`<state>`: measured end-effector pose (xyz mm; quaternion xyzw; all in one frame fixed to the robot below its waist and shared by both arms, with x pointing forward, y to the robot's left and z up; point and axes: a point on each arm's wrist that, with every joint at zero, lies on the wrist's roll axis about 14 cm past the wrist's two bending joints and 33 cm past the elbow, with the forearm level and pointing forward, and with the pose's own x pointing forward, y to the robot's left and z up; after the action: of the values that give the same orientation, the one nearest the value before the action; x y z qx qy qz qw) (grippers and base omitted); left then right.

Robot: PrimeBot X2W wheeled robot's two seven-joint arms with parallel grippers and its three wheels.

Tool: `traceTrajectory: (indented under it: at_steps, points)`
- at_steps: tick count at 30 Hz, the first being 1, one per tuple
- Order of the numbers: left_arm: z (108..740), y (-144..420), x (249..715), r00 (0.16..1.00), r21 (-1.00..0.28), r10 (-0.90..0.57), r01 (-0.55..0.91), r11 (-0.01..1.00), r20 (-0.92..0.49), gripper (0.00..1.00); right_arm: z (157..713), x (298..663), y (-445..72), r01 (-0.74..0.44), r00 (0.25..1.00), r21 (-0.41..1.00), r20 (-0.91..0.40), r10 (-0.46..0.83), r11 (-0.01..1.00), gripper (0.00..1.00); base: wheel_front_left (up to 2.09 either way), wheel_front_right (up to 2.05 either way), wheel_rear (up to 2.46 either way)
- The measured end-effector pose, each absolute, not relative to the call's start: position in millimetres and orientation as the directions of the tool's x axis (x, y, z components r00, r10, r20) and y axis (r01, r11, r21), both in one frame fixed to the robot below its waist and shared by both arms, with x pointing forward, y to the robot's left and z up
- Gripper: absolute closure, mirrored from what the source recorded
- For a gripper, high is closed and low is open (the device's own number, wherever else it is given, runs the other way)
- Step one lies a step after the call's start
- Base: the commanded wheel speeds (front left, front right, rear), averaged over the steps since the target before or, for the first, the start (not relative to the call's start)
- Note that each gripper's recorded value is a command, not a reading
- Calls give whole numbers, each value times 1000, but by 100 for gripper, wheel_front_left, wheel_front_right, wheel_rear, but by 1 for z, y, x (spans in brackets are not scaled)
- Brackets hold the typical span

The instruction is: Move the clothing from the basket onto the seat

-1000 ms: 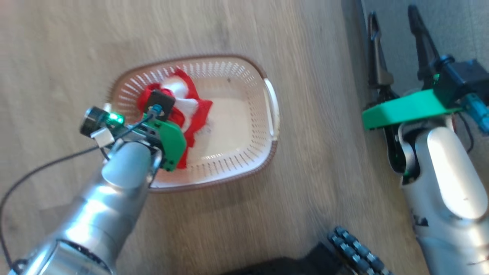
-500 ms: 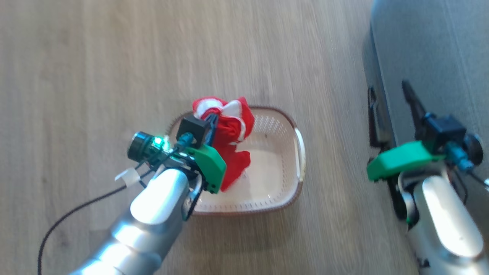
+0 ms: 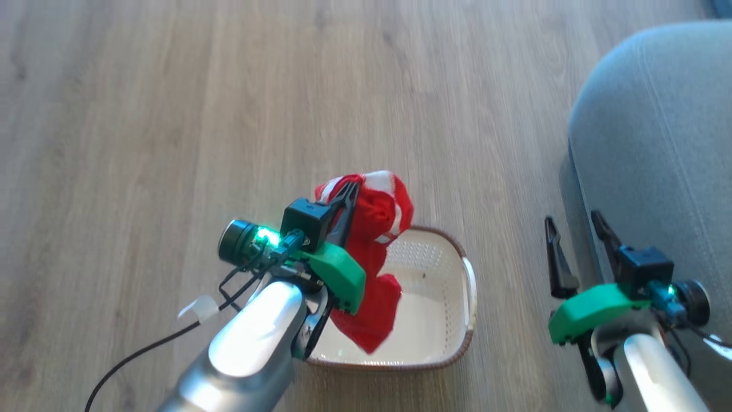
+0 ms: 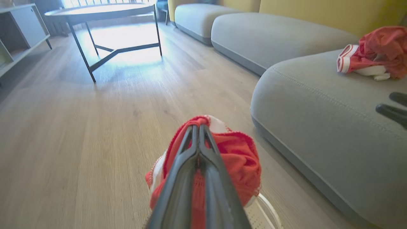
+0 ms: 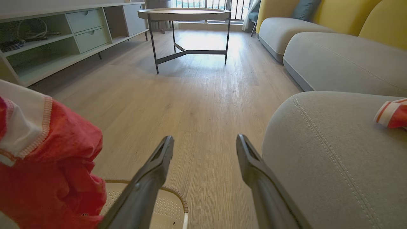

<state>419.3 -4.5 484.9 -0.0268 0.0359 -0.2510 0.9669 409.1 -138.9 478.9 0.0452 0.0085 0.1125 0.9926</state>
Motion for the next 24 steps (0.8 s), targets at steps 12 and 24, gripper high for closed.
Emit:
traceTrajectory:
  at_steps: [12, 24]
  points:
    - [583, -5, 412, 847, -14, -486, 500, 866, 215, 100, 487, 395, -113, -281, 960, 101, 13, 281, 954, 0, 0, 0, 0]
    - [616, -11, 415, 812, 18, -502, 521, 854, 297, 100, 484, 389, -102, -311, 950, 102, 4, 312, 945, 0, 0, 0, 0]
